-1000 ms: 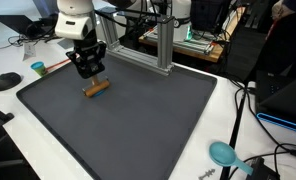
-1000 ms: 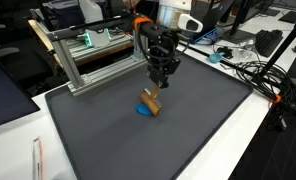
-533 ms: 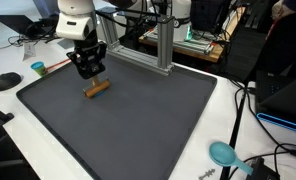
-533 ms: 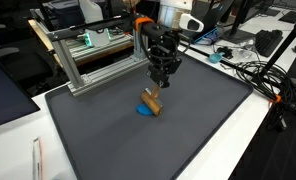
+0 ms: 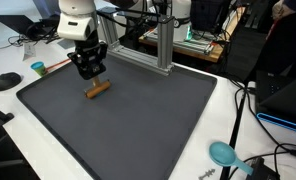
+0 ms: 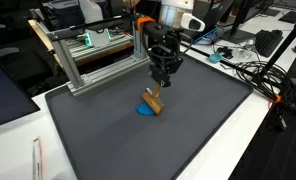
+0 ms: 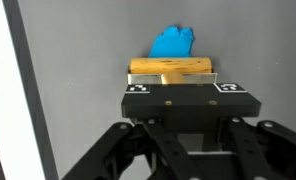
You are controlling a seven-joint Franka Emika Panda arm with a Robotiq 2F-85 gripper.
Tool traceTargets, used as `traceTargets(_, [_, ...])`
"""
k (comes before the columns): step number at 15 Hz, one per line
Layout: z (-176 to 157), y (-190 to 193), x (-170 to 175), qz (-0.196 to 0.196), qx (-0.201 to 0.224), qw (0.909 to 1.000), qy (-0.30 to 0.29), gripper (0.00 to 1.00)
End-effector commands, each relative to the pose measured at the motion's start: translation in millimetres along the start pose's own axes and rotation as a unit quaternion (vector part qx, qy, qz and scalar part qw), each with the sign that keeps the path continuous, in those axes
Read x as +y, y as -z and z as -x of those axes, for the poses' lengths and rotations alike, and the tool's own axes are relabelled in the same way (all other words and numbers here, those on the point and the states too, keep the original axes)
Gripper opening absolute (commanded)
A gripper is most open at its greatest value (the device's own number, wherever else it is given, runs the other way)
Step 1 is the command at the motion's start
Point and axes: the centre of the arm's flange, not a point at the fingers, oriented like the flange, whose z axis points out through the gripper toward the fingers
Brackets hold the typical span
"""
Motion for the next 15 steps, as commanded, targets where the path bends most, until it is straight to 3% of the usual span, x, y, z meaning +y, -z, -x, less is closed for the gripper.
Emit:
traceTargets(1, [-19.6,-20.8,5.4,-0.003,0.009,0.9999,0.010,0.22])
traceTargets(7, [29.2,35.3,-5.3,-0.006,0.066,0.9953,-0.071,0.22])
traceTargets(11, [58.4,73.3,-18.5,0.010,0.123,0.9774,-0.172,0.22])
traceTargets(15, [81.9,94.1,-29.2,0.005,0.144,0.9505,-0.276,0.22])
